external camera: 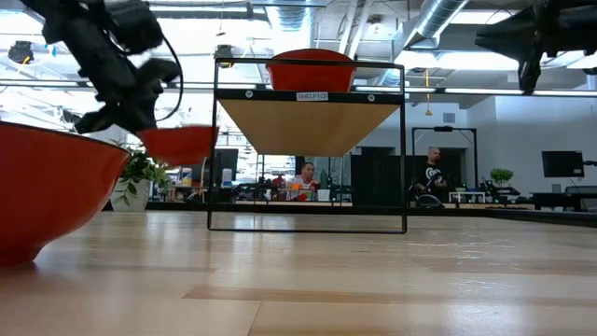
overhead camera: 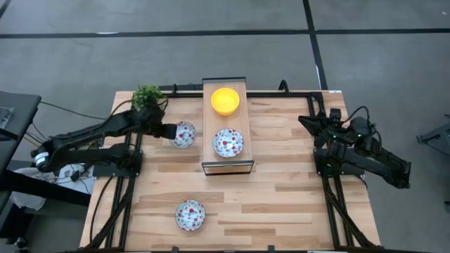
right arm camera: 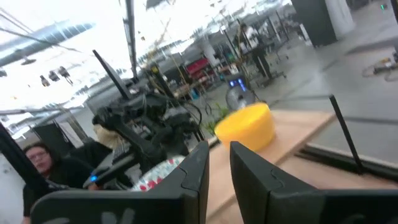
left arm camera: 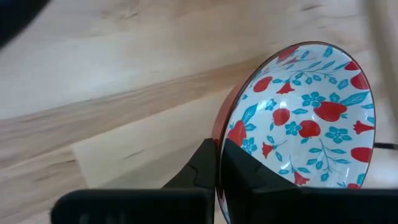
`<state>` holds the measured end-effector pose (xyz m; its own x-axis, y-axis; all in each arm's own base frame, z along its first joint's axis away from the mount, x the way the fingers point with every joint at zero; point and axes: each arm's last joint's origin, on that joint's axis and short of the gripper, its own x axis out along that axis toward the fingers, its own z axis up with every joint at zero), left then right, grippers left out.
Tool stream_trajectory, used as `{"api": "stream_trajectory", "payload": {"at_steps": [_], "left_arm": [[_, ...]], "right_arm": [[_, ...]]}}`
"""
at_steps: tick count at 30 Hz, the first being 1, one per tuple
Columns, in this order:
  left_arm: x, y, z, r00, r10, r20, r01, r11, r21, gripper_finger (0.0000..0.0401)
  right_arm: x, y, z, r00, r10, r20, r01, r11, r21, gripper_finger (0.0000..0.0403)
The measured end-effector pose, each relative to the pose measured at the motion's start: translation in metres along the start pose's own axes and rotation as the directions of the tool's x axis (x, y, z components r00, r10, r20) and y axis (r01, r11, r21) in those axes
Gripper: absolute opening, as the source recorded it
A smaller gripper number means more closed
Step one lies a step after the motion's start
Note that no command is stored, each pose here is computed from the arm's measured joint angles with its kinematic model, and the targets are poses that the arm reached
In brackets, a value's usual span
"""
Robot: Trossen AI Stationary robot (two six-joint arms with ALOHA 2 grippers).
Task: Pick & Place Mini bowls
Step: Stack the top red patterned bowl on top of the red patterned bowl on the shelf
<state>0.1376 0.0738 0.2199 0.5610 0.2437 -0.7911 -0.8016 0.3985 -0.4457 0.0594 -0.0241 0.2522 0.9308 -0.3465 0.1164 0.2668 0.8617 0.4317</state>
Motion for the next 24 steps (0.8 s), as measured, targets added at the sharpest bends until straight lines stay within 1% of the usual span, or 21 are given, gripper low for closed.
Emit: {"api": "stream_trajectory", "payload": {"at_steps": [3,7,10,13,16,19,21,24], "left_arm": [[-0.010,-0.004,-0.003,0.998,-0.060,0.035,0.060,0.998,0.028,0.0008],[-0.021,-0.012,-0.006,0.983,-0.161,0.087,0.154,0.985,0.077,0.0008],[-0.029,-0.018,-0.006,0.962,-0.242,0.129,0.226,0.966,0.127,0.0008],[-0.037,-0.024,-0.006,0.929,-0.332,0.160,0.294,0.930,0.222,0.0008],[-0.045,-0.031,-0.006,0.876,-0.455,0.159,0.387,0.862,0.328,0.0007],[-0.054,-0.039,-0.004,0.799,-0.583,0.149,0.468,0.758,0.455,0.0008],[-0.058,-0.045,-0.003,0.750,-0.646,0.144,0.494,0.691,0.528,0.0008],[-0.062,-0.051,-0.002,0.694,-0.705,0.143,0.498,0.614,0.612,0.0007]], "right_arm": [[0.000,0.002,0.004,0.999,0.018,0.037,-0.018,1.000,-0.003,0.0054],[0.000,0.002,0.004,0.999,0.021,0.043,-0.021,1.000,-0.004,0.0054],[0.000,0.002,0.004,0.999,0.020,0.042,-0.020,1.000,-0.004,0.0054],[0.000,0.002,0.004,0.999,0.020,0.041,-0.020,1.000,-0.004,0.0054],[0.000,0.002,0.004,0.999,0.020,0.040,-0.020,1.000,-0.005,0.0054],[0.000,0.002,0.004,0.999,0.019,0.040,-0.019,1.000,-0.006,0.0054],[0.000,0.002,0.004,0.999,0.018,0.037,-0.018,1.000,-0.005,0.0054],[0.000,0.002,0.004,0.999,0.018,0.037,-0.018,1.000,-0.009,0.0054]]}}
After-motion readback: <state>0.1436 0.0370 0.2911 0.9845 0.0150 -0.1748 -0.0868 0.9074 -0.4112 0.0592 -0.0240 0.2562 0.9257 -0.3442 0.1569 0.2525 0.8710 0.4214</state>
